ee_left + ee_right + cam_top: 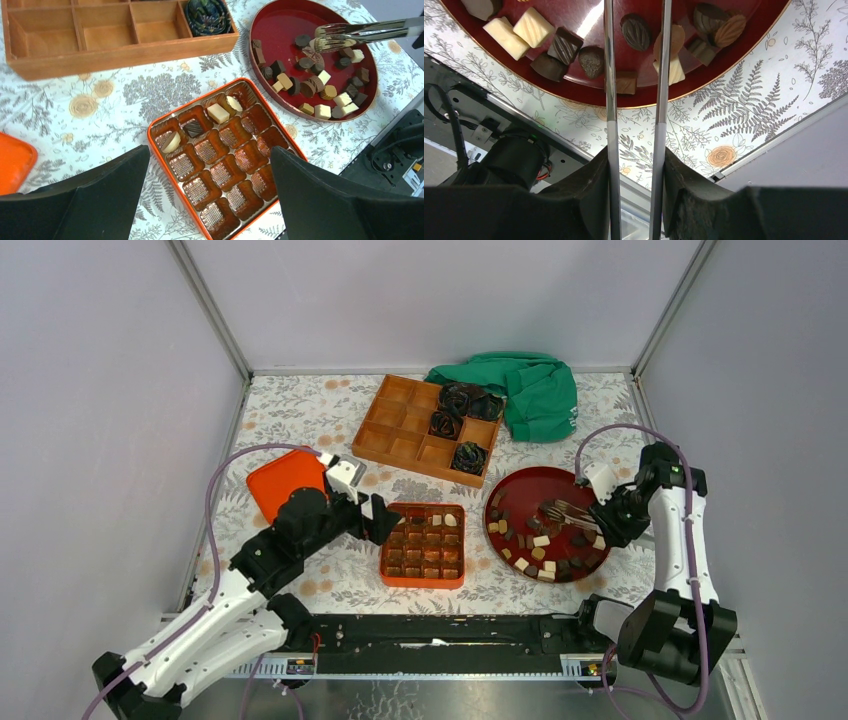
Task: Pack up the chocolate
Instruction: Pick up the fake chocolate from the plate, then adjust the packing box at the center of the board.
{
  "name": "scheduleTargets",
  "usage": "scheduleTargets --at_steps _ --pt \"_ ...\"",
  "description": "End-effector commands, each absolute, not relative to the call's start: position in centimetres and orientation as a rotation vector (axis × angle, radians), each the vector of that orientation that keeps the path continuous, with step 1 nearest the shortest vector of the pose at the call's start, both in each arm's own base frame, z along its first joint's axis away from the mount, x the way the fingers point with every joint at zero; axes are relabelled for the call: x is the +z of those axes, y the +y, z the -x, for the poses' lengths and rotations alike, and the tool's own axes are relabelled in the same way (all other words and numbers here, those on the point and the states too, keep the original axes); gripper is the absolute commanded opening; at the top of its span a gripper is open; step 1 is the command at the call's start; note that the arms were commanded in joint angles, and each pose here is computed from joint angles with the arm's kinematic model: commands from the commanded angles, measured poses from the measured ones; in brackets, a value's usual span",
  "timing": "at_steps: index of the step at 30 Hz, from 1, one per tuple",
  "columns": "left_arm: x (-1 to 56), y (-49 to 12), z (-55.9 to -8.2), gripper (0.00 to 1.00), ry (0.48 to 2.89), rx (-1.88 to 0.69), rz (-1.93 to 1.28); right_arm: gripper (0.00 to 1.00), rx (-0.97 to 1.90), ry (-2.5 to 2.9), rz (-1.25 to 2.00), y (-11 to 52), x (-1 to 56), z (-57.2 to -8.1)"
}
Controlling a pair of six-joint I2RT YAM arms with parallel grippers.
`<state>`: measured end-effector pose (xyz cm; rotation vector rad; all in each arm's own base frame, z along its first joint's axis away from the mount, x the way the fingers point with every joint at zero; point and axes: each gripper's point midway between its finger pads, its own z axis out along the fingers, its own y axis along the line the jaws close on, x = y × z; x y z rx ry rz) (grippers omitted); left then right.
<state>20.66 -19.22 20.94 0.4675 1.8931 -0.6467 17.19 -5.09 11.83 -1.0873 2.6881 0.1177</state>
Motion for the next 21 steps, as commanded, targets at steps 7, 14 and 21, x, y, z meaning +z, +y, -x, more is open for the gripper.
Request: scheduleTargets --at_steps 7,14,21 --pt "14.0 -16.3 -23.2 0.66 2.220 -0.388 -0.091 0.00 0.220 2.544 1.054 -2.7 14.3 -18.3" --pt "10.4 -15.9 -23.4 0.41 2.360 -0.261 -0.107 0.00 0.272 2.504 1.070 -2.0 14.4 -18.6" --pt "9.0 -18.3 -23.2 0.45 2.435 -0.345 -0.194 0.00 0.297 2.472 1.091 -1.5 14.5 -18.7"
